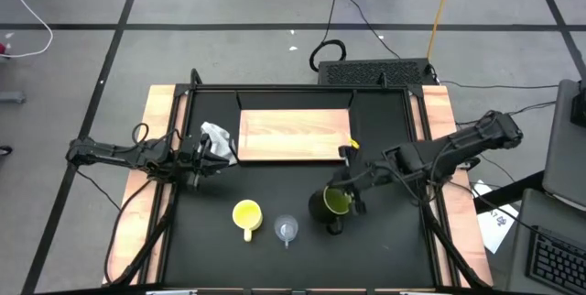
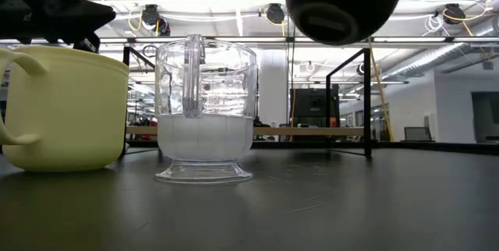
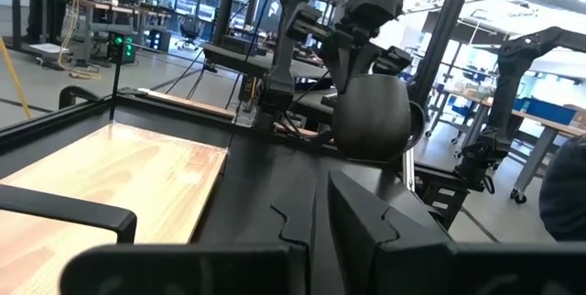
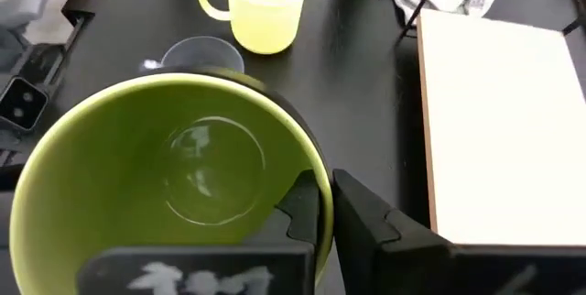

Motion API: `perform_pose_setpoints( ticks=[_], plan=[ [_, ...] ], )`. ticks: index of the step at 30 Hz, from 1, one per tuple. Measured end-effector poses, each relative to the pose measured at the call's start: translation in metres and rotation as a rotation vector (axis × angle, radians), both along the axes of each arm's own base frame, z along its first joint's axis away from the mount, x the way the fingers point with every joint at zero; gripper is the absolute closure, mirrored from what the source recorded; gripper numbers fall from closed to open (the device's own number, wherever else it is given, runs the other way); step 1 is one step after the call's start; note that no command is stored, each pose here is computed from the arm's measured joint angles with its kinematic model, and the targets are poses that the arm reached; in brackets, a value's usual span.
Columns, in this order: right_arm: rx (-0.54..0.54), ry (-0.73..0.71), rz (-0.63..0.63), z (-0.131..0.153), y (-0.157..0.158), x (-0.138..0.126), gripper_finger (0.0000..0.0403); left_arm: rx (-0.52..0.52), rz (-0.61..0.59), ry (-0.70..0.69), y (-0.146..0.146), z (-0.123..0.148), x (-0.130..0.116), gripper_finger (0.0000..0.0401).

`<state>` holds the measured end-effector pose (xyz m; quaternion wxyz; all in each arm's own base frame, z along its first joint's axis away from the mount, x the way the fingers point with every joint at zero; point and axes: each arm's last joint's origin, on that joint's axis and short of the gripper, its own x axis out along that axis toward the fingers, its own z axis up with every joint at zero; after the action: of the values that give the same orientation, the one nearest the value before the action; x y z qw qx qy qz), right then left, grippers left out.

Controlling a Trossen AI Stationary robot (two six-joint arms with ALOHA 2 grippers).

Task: Stack small to large cups/mugs on shelf
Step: Put the black mug on the shelf

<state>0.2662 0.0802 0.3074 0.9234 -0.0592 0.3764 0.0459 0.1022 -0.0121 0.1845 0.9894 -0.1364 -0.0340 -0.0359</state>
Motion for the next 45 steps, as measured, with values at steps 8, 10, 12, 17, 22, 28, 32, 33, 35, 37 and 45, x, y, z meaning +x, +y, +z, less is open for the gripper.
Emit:
perform_pose_setpoints(
  ticks=[8, 10, 12, 17, 22, 28, 32, 33, 35, 37, 45],
  plan=[
    [0.001, -0.033, -0.03, 0.0, -0.028, 0.014, 0.0395, 0.006, 0.0, 0.003, 0.0, 0.0, 0.0, 0.0368],
    [0.034, -0.039, -0.017, 0.0, -0.034, 0.018, 0.0394, 0.009, 0.001, 0.002, 0.0, 0.0, 0.0, 0.0368],
    [0.052, -0.037, -0.018, 0.002, -0.039, 0.02, 0.0394, 0.009, 0.001, 0.002, 0.0, 0.0, 0.0, 0.0368],
    [0.031, -0.046, -0.034, 0.011, -0.047, 0.032, 0.0394, 0.013, 0.001, 0.0, 0.0, 0.0, 0.0, 0.0368],
    [0.0, -0.025, -0.028, 0.019, -0.053, 0.059, 0.0394, 0.021, 0.002, -0.003, 0.0, 0.0, 0.0, 0.0368],
    [-0.032, 0.026, -0.066, 0.029, -0.071, 0.097, 0.0394, 0.025, -0.004, 0.003, 0.0, 0.0, 0.0, 0.0368],
    [-0.043, 0.075, -0.085, 0.036, -0.084, 0.115, 0.0394, 0.026, -0.01, 0.003, 0.0, 0.0, 0.0, 0.0368],
    [-0.038, 0.077, -0.092, 0.037, -0.088, 0.12, 0.0394, 0.027, -0.015, 0.003, 0.0, 0.0, 0.0, 0.0368],
    [-0.018, 0.092, -0.098, 0.036, -0.097, 0.129, 0.0394, 0.027, -0.019, 0.003, -0.001, 0.0, 0.0, 0.0368],
    [-0.006, 0.101, -0.111, 0.035, -0.107, 0.136, 0.0394, 0.027, -0.023, 0.003, -0.001, 0.0, 0.0, 0.0368],
    [-0.028, 0.177, -0.16, 0.012, -0.146, 0.159, 0.0394, 0.027, -0.024, 0.004, -0.001, 0.0, 0.0, 0.0368]
  ],
)
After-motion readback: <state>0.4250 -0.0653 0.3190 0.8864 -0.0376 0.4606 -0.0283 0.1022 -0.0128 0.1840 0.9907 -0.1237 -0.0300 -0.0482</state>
